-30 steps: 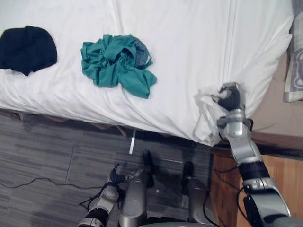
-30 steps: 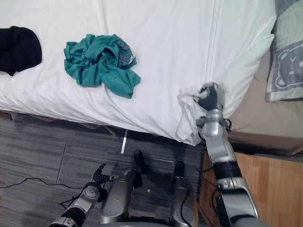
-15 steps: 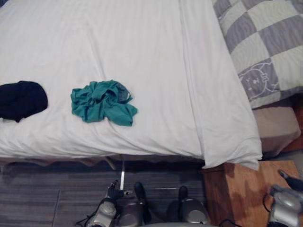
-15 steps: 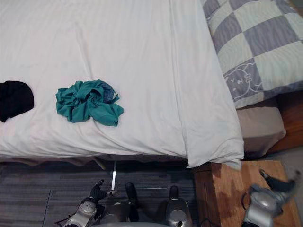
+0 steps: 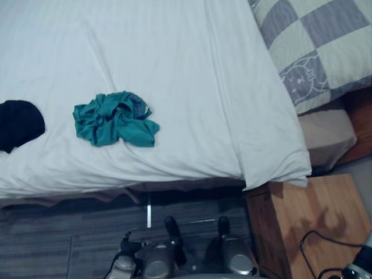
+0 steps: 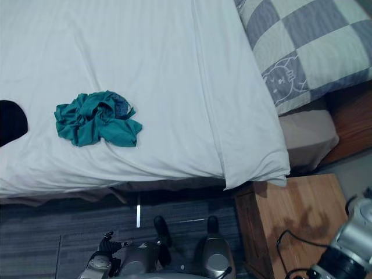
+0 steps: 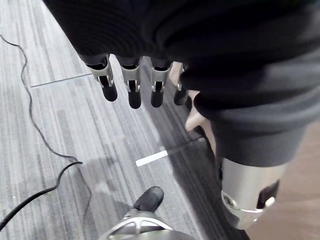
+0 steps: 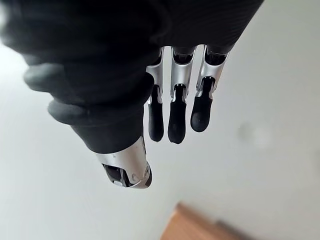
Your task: Tidy the bed and pick cloth on bed and put in laundry
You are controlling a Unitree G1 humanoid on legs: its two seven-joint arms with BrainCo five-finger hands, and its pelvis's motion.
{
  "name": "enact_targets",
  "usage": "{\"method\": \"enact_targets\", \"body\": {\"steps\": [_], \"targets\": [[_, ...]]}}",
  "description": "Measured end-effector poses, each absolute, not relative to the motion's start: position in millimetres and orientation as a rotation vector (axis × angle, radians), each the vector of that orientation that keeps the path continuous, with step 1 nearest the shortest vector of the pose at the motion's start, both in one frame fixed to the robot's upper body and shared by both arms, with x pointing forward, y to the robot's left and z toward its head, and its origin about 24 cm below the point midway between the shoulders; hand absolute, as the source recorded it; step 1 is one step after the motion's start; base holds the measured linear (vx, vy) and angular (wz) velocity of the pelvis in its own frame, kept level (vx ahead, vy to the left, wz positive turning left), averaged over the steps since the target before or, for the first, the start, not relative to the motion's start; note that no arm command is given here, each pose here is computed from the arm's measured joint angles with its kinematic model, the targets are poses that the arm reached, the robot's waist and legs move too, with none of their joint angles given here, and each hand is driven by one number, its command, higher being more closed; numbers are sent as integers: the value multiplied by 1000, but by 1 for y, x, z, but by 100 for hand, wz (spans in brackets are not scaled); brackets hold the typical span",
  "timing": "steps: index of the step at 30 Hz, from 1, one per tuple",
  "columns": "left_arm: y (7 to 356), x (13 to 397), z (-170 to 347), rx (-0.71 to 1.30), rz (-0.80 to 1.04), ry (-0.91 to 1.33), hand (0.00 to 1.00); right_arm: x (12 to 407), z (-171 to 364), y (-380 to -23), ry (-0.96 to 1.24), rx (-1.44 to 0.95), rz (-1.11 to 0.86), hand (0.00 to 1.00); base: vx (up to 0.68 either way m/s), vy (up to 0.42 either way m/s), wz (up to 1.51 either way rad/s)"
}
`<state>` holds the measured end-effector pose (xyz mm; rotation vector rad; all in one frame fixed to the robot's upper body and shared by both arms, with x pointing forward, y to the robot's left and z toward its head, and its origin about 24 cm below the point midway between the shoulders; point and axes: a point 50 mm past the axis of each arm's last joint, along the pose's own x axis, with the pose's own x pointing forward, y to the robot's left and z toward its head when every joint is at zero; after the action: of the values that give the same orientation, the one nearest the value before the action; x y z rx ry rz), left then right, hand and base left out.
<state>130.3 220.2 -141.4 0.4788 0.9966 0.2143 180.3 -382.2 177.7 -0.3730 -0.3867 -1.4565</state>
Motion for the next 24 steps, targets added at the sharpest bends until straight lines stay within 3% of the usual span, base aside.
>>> {"method": "enact_targets", "body": {"steps": [6,11,16,20,23,24], "targets": [[216,154,-134,468,211,931,0,256,212,-319,-559,-328,-1095,100,-27,-26,27],[208,172,-127,456,189,877,0,297,184,-308,-391,-302,-988,100,34,-36,22],[202,185,-120,436,198,814,0,299,119,-300,-161,-161,-955,100,39,-27,-1],[200,196,-114,434,198,778,0,279,79,-295,-76,-66,-951,100,12,-60,-5],[201,197,-113,437,203,774,0,250,20,-291,141,-16,-961,100,66,-56,-4],[201,196,-113,438,206,776,0,226,-15,-288,289,9,-966,0,77,-43,-3]]}}
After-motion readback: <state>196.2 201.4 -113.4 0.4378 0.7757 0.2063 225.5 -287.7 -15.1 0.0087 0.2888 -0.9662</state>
